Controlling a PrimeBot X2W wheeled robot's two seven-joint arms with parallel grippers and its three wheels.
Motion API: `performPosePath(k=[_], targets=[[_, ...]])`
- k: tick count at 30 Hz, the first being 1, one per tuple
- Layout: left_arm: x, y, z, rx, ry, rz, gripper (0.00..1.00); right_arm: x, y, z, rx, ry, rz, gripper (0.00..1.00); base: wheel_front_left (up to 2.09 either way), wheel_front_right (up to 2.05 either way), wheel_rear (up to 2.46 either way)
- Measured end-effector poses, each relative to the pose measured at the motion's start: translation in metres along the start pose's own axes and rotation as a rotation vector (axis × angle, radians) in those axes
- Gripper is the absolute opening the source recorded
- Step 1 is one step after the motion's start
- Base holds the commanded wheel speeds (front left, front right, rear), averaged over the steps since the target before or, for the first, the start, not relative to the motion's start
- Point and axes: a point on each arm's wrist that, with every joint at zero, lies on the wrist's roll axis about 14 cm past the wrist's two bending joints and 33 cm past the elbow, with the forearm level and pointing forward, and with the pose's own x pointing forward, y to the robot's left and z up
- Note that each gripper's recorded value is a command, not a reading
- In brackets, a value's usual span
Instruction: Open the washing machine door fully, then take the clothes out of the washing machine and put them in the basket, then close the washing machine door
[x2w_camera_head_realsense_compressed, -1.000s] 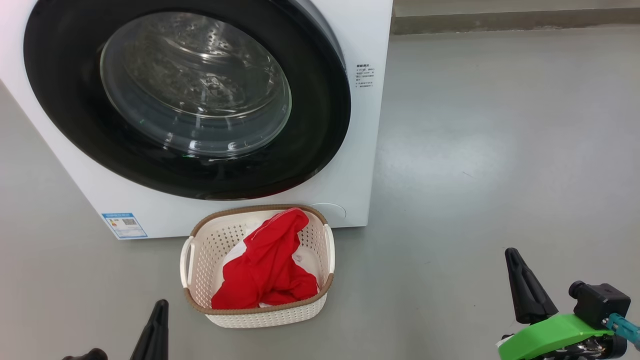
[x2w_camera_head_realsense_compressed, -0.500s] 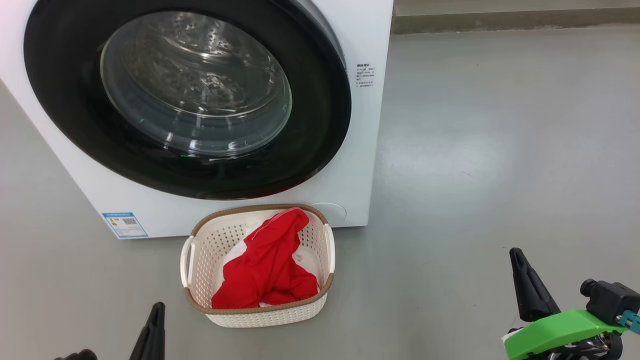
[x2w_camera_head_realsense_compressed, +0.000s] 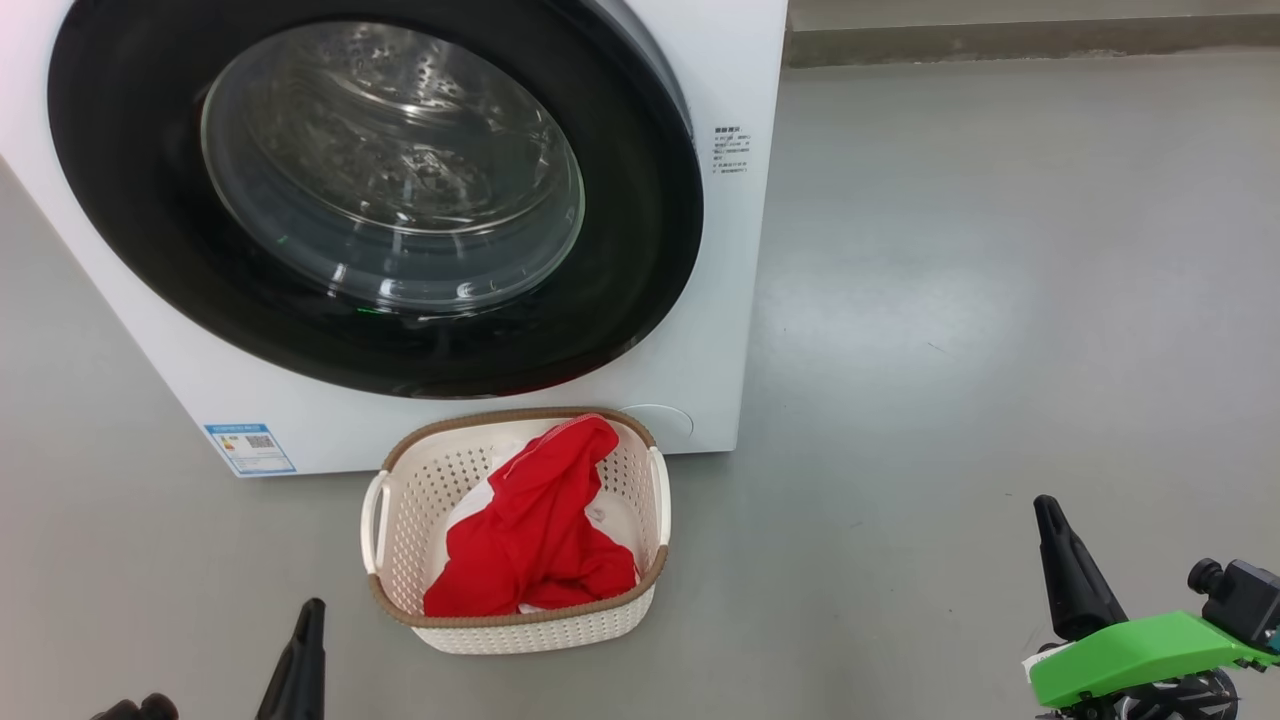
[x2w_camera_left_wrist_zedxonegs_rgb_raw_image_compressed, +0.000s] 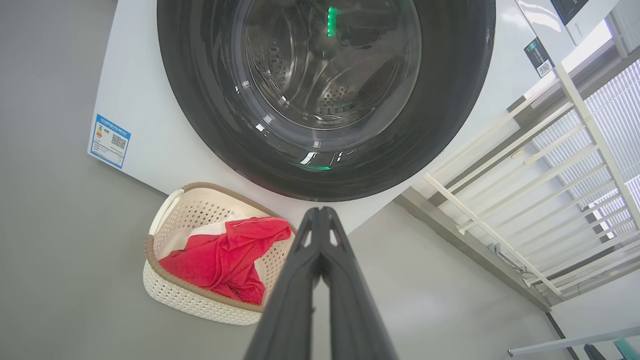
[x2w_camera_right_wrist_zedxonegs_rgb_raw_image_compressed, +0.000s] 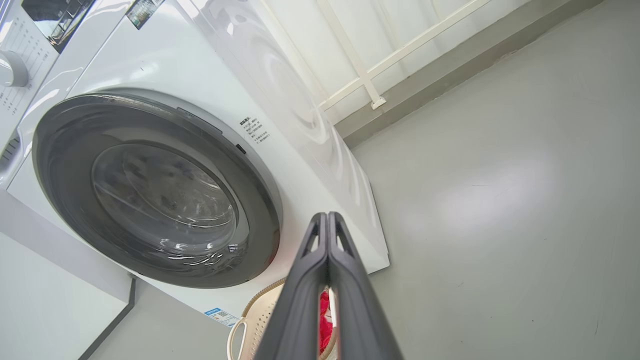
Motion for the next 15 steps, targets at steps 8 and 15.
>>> performPosePath(k=[8, 15], targets=[[0.0042, -0.0011, 0.0013, -0.086, 0.003, 0.002, 0.00, 0.0008, -0.0014, -0.0009, 0.085, 0.009, -0.009, 0.00, 0.00, 0.00, 0.00], [0.0049, 0.0007, -0.0025, -0.163, 0.020, 0.013, 0.00, 0.0009, -0.0029, -0.0017, 0.170, 0.015, -0.017, 0.00, 0.00, 0.00, 0.00]])
